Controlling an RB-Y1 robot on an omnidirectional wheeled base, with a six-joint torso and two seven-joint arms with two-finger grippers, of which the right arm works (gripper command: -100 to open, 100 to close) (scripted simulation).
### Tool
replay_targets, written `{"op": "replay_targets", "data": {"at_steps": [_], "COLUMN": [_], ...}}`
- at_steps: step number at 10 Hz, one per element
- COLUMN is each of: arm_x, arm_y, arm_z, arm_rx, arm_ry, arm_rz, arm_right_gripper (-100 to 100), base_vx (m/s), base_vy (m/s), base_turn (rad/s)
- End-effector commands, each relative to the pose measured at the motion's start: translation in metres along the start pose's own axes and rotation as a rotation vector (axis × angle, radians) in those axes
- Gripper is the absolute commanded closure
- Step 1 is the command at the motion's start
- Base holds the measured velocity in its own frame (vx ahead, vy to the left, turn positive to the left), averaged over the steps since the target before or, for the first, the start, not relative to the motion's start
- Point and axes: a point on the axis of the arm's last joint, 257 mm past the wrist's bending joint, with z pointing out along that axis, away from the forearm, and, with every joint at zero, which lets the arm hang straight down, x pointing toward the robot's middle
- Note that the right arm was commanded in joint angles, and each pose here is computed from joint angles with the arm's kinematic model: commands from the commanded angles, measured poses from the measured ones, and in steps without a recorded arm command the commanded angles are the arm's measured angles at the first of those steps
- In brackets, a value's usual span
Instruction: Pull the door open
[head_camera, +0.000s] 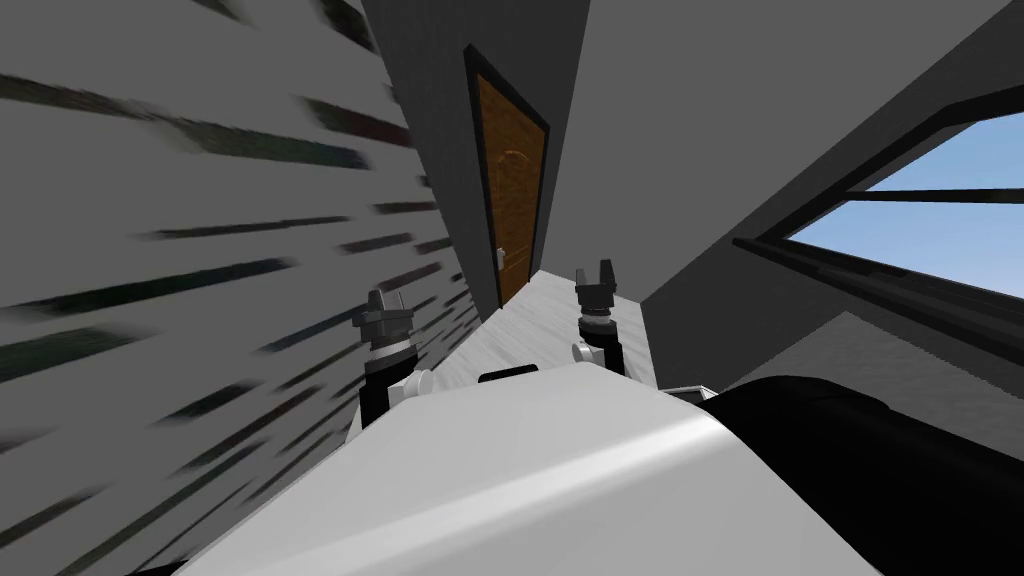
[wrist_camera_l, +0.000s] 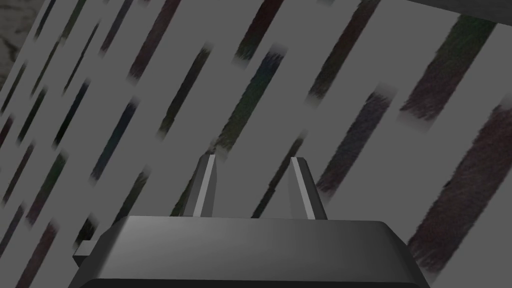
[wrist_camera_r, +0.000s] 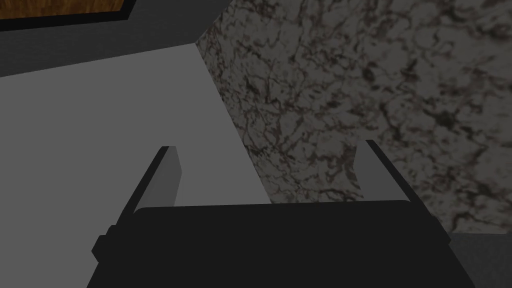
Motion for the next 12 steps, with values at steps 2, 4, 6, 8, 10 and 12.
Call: {"op": "replay_targets", "data": {"at_steps": [2, 4, 6, 8, 10, 12], "arm_x": [0.001, 0.002, 0.002, 0.003, 0.005, 0.006], "arm_y": [-0.005, -0.010, -0.015, -0.021, -0.029, -0.036], "arm_z": [-0.0002, -0.0006, -0.0009, -0.0013, -0.0019, -0.0024], "arm_rx": [0.008, 0.017, 0.025, 0.033, 0.047, 0.059], "arm_ry": [0.000, 0.000, -0.001, -0.001, -0.004, -0.007], "arm_rz": [0.025, 0.050, 0.074, 0.098, 0.140, 0.178], "arm_right_gripper": [-100, -100, -100, -100, -100, -100], "base_vx": [-0.245, -0.253, -0.231, -0.266, -0.267, -0.256], "base_vy": [0.039, 0.013, 0.035, 0.069, 0.057, 0.045], "base_turn": [0.093, 0.112, 0.112, 0.114, 0.192, 0.170]}}
